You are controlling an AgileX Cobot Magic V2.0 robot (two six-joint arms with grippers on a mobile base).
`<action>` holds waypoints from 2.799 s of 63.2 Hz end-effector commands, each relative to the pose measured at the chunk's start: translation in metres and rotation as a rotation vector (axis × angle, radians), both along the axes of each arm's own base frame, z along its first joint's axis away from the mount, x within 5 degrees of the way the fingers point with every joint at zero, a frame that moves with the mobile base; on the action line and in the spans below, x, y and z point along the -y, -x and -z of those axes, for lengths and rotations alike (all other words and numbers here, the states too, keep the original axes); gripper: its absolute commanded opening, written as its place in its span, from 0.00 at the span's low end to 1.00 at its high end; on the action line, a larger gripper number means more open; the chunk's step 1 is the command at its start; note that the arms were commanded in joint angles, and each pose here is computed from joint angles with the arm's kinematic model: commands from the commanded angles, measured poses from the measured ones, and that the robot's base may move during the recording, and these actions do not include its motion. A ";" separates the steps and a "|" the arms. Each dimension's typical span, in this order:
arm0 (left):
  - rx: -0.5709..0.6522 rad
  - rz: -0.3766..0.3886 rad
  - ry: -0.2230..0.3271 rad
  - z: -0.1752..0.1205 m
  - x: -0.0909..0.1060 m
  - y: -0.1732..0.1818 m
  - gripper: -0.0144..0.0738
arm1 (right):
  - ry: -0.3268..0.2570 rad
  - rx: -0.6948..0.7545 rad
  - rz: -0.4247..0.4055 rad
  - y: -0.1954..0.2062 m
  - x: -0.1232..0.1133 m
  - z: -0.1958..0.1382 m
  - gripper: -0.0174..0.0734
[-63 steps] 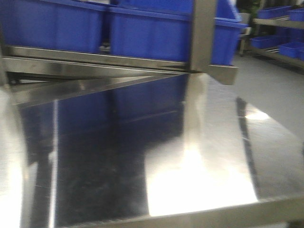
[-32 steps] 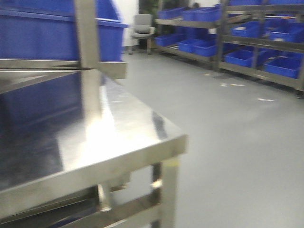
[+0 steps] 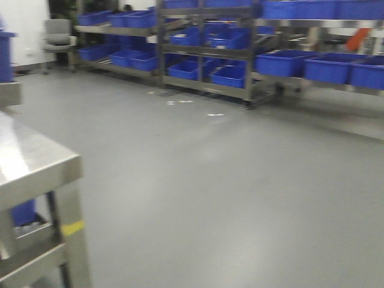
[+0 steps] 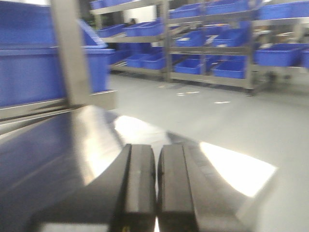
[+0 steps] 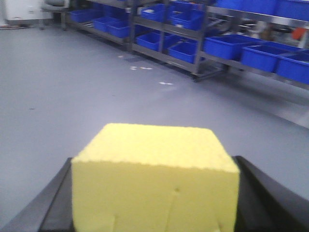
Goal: Place yellow foam block on left shelf second layer
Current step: 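Drive the base away from the table down the aisle holding the block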
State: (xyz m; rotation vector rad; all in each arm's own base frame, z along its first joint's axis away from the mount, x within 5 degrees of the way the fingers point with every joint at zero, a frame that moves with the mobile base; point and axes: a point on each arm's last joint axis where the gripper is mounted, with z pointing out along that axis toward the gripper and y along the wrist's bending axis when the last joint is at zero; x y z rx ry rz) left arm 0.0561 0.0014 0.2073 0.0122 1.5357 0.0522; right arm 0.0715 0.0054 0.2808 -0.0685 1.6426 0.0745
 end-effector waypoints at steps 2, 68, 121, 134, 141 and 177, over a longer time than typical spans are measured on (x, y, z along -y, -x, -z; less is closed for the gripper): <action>0.075 0.000 0.008 0.001 0.000 0.001 0.30 | 0.014 0.103 -0.013 0.000 -0.001 -0.016 0.77; 0.075 0.000 0.008 0.001 0.000 0.001 0.30 | 0.014 0.103 -0.013 0.000 -0.001 -0.016 0.77; 0.075 0.000 0.008 0.001 0.000 0.001 0.30 | 0.014 0.103 -0.013 0.000 -0.001 -0.016 0.77; 0.075 0.000 0.008 0.001 0.000 0.001 0.30 | 0.014 0.103 -0.013 0.000 -0.001 -0.016 0.77; 0.075 0.000 0.008 0.001 0.000 0.001 0.30 | 0.014 0.103 -0.013 0.000 -0.001 -0.016 0.77; 0.075 0.000 0.008 0.001 0.000 0.001 0.30 | 0.014 0.103 -0.013 0.000 -0.001 -0.016 0.77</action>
